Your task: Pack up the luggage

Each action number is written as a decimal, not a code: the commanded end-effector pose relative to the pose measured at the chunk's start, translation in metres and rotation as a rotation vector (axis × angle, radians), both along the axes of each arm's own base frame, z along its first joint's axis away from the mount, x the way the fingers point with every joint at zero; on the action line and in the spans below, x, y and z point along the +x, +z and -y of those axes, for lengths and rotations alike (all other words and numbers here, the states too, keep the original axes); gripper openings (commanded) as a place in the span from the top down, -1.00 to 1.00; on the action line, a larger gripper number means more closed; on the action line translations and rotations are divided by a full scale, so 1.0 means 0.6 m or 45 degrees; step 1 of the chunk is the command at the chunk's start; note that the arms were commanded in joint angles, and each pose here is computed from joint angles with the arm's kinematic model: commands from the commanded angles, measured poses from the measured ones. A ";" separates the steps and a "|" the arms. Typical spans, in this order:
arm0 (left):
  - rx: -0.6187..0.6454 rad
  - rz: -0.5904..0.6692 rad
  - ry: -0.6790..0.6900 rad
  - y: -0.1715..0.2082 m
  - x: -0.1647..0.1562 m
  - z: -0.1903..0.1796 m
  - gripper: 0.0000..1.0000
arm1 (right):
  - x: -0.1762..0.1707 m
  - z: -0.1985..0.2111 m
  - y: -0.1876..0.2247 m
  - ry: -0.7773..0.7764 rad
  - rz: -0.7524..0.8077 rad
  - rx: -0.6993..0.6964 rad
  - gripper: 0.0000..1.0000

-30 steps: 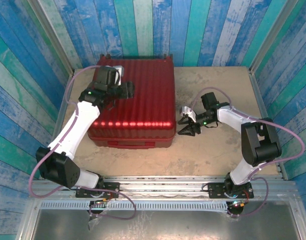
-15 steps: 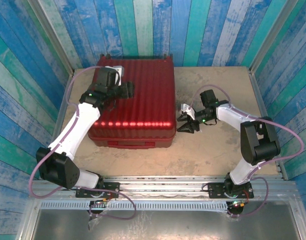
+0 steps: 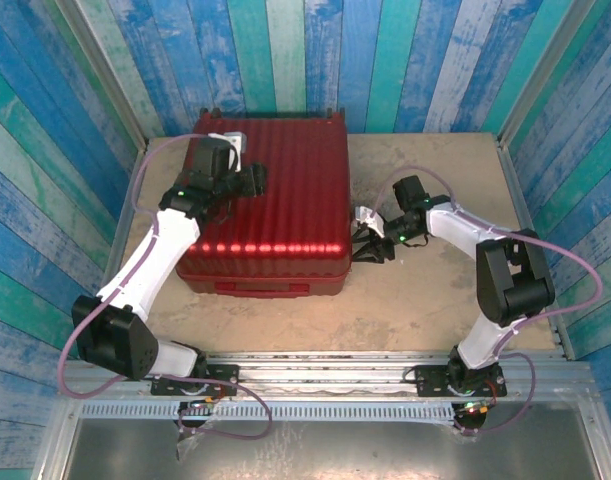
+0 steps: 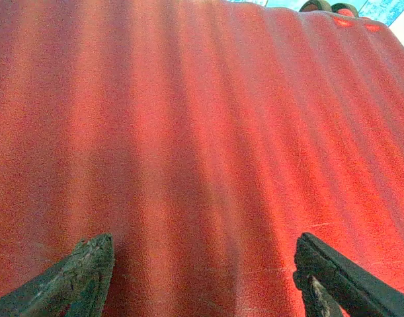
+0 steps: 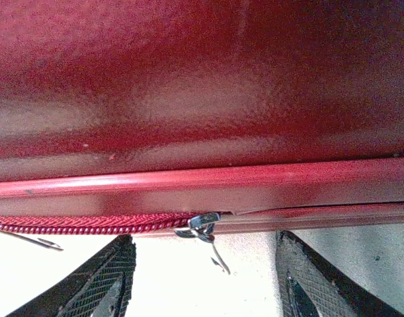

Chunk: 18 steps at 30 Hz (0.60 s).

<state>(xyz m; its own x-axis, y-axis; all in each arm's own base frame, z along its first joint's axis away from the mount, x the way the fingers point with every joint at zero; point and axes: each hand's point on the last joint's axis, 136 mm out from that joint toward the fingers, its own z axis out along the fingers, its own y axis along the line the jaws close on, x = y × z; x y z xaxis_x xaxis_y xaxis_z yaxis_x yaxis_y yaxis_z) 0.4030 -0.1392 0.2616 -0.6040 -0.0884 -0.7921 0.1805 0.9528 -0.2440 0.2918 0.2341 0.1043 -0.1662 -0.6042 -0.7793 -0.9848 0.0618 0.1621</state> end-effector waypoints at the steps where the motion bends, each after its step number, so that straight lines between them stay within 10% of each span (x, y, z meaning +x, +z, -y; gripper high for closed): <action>1: 0.052 -0.498 -0.052 -0.170 -0.084 0.003 -0.47 | -0.005 -0.002 -0.001 0.024 -0.016 -0.016 -0.11; 18: -0.096 -0.493 -0.125 -0.189 -0.092 0.035 -0.17 | -0.010 -0.008 0.016 0.031 0.007 -0.002 0.25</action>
